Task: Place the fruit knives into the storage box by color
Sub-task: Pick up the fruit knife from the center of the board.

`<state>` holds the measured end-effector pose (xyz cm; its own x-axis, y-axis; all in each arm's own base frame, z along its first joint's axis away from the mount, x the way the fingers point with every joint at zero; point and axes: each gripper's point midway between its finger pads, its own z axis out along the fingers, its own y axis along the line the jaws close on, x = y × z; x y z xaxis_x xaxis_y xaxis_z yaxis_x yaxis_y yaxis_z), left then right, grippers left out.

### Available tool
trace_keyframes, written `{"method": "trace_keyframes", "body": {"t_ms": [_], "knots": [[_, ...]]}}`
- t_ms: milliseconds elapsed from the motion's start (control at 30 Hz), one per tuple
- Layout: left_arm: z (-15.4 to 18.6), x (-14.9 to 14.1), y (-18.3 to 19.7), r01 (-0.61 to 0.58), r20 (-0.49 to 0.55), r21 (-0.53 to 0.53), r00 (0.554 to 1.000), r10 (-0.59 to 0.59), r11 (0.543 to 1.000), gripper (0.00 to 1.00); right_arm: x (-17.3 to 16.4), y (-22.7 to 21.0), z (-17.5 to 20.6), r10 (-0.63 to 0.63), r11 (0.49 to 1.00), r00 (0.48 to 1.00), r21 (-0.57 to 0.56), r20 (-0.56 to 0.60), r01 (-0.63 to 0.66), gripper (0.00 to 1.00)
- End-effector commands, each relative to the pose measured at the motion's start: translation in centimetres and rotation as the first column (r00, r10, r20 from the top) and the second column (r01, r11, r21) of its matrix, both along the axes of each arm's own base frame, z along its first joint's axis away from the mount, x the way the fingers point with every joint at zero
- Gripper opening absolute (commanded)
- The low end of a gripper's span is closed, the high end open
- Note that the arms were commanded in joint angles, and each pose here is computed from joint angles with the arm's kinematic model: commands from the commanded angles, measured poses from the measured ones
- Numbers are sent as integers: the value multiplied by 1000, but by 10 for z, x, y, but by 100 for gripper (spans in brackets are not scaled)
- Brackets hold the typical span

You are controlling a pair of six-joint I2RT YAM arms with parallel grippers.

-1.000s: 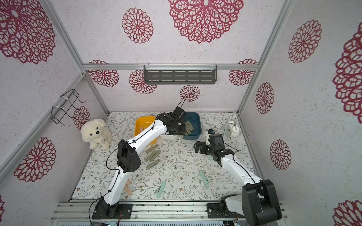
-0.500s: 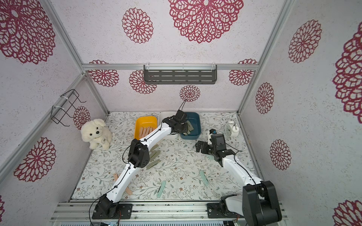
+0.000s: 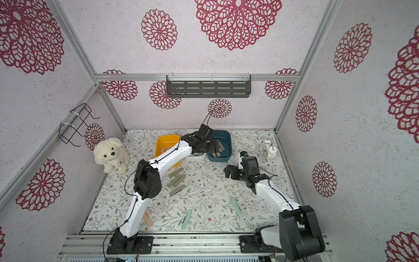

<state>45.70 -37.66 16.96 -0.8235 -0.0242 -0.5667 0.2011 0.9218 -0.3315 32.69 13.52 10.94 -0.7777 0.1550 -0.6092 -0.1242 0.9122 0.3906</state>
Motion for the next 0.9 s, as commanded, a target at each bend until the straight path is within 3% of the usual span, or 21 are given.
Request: {"method": "trace_keyframes", "body": {"t_ms": [0,267,467,633,867], "knots": [[35,-31,10,-4,-8,-49,1000,4,999,92,-4,13,-1,43,998,999,-36,34,-42,99],[-20,-134,105,18,-228,157,973,18,987,98,-48,39,-27,134,988,991,-79,5,-134,99],[-73,-191,158,102,-377,282,926,13,954,97,-70,60,-40,183,979,983,-89,-24,-184,99],[-106,-207,174,159,-443,302,896,-9,940,97,-75,67,-42,195,976,980,-90,-30,-197,99],[-130,-195,179,174,-457,310,889,-13,935,97,-79,68,-43,189,978,981,-84,-37,-191,99]]}}
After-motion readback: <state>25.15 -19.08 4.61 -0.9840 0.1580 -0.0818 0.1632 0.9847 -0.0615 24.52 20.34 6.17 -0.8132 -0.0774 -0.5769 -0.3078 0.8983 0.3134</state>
